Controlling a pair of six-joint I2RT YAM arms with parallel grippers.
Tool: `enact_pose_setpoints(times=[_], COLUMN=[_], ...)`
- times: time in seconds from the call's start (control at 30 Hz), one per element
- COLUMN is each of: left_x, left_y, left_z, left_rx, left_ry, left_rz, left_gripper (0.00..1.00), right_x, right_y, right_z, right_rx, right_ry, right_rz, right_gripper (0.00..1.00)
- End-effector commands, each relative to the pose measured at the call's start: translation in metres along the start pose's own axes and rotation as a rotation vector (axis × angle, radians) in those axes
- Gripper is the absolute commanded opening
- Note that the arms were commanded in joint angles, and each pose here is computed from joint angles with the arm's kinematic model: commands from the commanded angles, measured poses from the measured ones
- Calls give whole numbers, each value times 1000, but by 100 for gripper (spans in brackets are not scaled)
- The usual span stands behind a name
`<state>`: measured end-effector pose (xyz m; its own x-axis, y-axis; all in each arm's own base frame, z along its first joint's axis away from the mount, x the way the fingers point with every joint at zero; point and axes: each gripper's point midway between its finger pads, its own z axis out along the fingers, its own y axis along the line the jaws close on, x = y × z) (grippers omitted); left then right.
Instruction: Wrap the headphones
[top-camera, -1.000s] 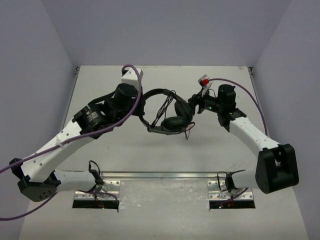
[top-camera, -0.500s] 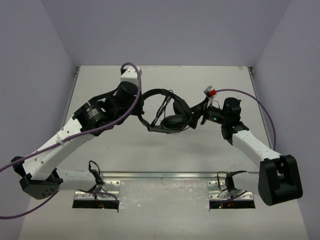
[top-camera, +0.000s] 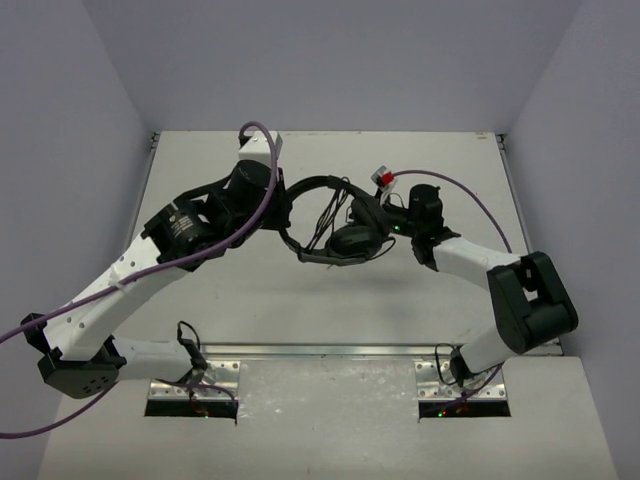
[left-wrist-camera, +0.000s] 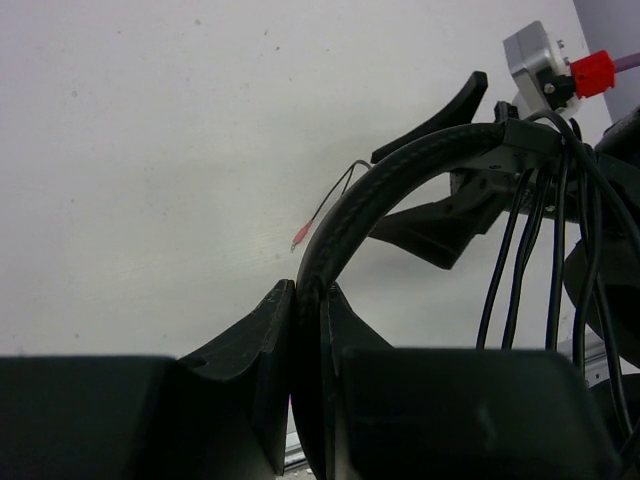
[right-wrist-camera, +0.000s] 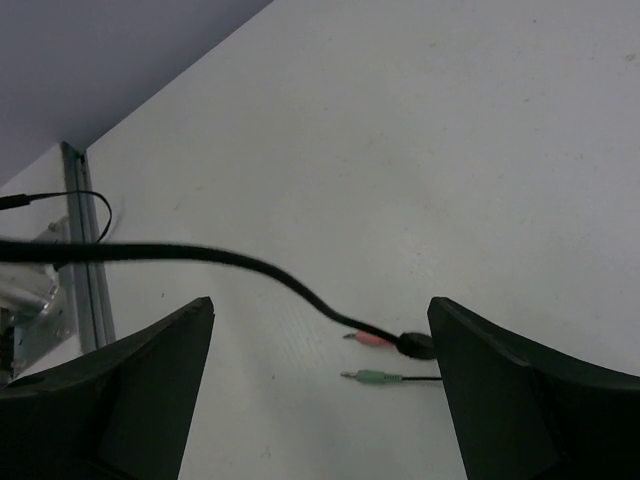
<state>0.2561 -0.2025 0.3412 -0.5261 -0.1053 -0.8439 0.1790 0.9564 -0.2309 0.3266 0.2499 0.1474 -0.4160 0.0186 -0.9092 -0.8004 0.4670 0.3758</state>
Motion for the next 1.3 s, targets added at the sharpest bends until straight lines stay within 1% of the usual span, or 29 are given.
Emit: enact_pose_setpoints(times=[0.0, 0.1, 0.13, 0.17, 0.2, 0.23, 0.27, 0.3, 0.33, 0.37, 0.4, 0.43, 0.47, 0.53, 0.57, 0.6, 0.63, 0.67, 0.7, 0.77, 0.8, 0.87, 0.9, 0.97, 1.03, 1.07, 1.13, 1.23, 1.27], left_x=[-41, -44, -47, -49, -51, -57, -62, -68, -79, -84, -94, -106, -115, -128, -141, -147, -149, -157, -157, -163, -162, -167, -162, -165, -167, -167, -170, -174, -174], left_y=[-21, -24, -25, -24, -23, -22, -15, -11, -4, -6, 0, 0, -1, 7, 12, 18, 19, 30, 29, 39, 40, 43, 46, 52, 55, 60, 66, 82, 86], left_z=[-16, -19, -21, -22, -24, -27, -28, -30, -33, -35, -38, -42, -43, -40, -43, -41, -30, -24, -11, 3, 8, 13, 17, 17, 18, 19, 19, 21, 23], left_rx=[93, 104, 110, 106, 101, 95, 55, 34, -5, 5, -30, -27, -27, -88, -102, -132, -152, -183, -188, -204, -217, -232, -251, -276, -300, -324, -353, -436, -454], left_ry=[-111, -108, -114, -118, -124, -141, -167, -188, -236, -248, -291, -327, -353, -412, -449, -473, -478, -502, -488, -497, -501, -545, -549, -583, -600, -613, -623, -649, -651], left_rz=[-114, -119, -123, -132, -139, -150, -184, -207, -256, -287, -322, -353, -408, -470, -526, -551, -569, -596, -602, -632, -634, -651, -650, -667, -668, -668, -661, -630, -622], left_gripper=[0, 0, 0, 1, 0, 0, 0, 0, 0, 0, 0, 0, 0, 0, 0, 0, 1, 0, 0, 0, 0, 0, 0, 0, 0, 0, 0, 0, 1], right_x=[-30, -35, -38, -39, -39, -39, -32, -29, -23, -28, -13, -11, -5, 4, 7, 9, 10, 11, 7, 6, 3, -10, -14, -21, -15, -14, -7, 4, 5], right_y=[1, -14, -16, -15, -14, -13, -6, 0, 13, 17, 28, 37, 54, 75, 95, 106, 116, 130, 143, 161, 169, 191, 199, 214, 220, 229, 231, 237, 238], right_z=[27, 39, 42, 45, 47, 48, 49, 49, 48, 48, 49, 49, 52, 48, 47, 43, 41, 39, 34, 30, 28, 22, 20, 21, 28, 31, 38, 37, 35], right_rx=[10, 62, 57, 50, 43, 36, 10, -12, -56, -74, -100, -115, -151, -193, -241, -271, -298, -339, -385, -444, -474, -561, -606, -670, -682, -706, -710, -706, -703], right_ry=[-65, -104, -126, -129, -131, -132, -127, -129, -141, -158, -138, -149, -147, -164, -171, -193, -194, -194, -219, -219, -224, -258, -286, -287, -275, -270, -252, -238, -237], right_rz=[-136, -137, -148, -144, -143, -141, -130, -120, -92, -90, -67, -54, -49, -36, -17, -15, 25, 37, 30, 79, 87, 109, 97, 136, 143, 137, 150, 162, 164], right_gripper=[88, 87, 80, 68, 49, 6, 1, 1, 1, 1, 1, 1, 1, 1, 1, 1, 1, 1, 1, 2, 5, 9, 15, 16, 16, 17, 19, 14, 10])
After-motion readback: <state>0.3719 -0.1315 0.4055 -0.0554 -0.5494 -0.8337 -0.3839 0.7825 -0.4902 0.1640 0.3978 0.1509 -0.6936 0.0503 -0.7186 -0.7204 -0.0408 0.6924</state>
